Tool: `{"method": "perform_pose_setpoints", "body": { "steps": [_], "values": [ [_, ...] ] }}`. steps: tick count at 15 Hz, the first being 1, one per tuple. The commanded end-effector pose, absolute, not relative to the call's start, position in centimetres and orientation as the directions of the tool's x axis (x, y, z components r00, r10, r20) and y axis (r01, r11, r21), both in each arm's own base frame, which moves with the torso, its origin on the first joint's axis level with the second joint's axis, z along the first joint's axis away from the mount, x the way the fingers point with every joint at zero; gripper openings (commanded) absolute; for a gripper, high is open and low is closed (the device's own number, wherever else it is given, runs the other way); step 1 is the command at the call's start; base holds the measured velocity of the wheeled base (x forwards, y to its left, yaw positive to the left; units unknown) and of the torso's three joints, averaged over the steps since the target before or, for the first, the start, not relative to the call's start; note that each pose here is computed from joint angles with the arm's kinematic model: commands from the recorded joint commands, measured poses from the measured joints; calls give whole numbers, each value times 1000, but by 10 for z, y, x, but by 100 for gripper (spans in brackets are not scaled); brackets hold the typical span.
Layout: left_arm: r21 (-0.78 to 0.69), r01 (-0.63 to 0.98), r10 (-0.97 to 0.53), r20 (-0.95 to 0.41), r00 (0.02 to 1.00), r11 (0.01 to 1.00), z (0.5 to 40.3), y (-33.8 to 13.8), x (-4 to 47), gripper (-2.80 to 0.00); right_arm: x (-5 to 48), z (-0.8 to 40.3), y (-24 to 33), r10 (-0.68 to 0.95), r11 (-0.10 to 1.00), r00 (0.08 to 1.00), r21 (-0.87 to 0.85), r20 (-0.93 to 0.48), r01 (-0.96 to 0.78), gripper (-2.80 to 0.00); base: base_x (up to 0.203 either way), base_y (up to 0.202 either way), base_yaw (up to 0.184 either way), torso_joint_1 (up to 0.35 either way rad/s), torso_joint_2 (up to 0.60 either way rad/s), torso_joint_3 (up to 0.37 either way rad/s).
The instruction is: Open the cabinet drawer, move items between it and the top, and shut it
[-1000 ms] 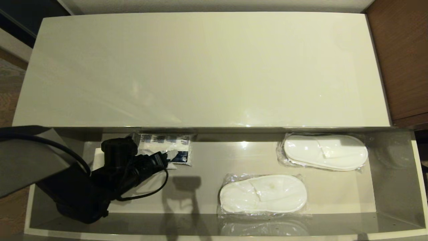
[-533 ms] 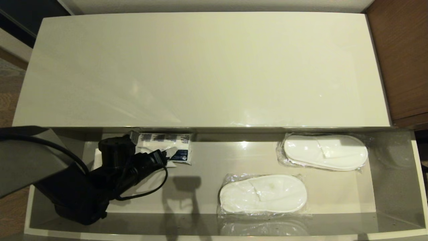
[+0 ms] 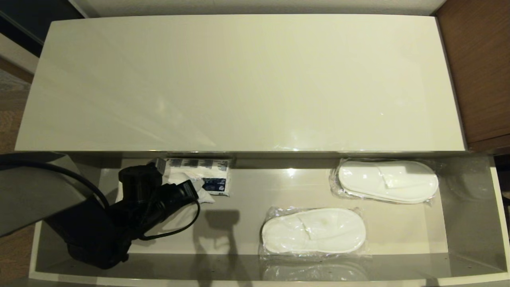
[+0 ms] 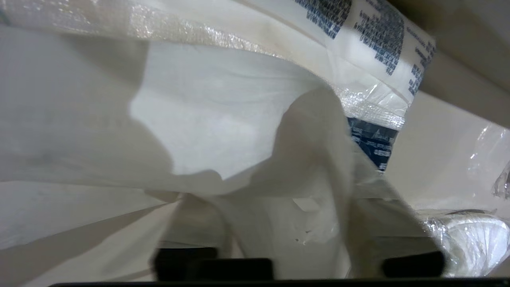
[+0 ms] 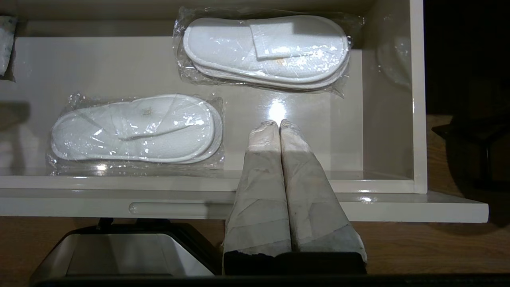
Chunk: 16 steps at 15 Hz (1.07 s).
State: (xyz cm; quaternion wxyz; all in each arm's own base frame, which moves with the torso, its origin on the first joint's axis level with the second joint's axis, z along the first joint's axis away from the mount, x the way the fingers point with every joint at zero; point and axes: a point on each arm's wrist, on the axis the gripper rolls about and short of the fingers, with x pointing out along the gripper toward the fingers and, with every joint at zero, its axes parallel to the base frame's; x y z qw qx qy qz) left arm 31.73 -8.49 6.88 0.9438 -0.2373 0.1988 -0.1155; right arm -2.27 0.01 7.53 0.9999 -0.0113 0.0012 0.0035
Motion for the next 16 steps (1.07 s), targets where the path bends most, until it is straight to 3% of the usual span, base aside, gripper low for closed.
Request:
{"method": "perform_pose_setpoints", "body": {
  "steps": [1, 13, 16],
  "values": [
    [-495, 124, -313, -320, 894, 860, 68, -85, 317, -280, -23, 75, 0, 8, 1000, 1000, -23, -3, -8, -280, 0, 0, 0, 0, 0, 0],
    [-486, 121, -316, -344, 884, 866, 64, -85, 310, -280, -23, 75, 0, 8, 1000, 1000, -23, -5, -8, -280, 0, 0, 0, 0, 0, 0],
    [-413, 154, -324, -381, 866, 897, 73, -75, 267, -280, -23, 75, 0, 8, 1000, 1000, -23, -3, -8, -280, 0, 0, 0, 0, 0, 0]
  ]
}}
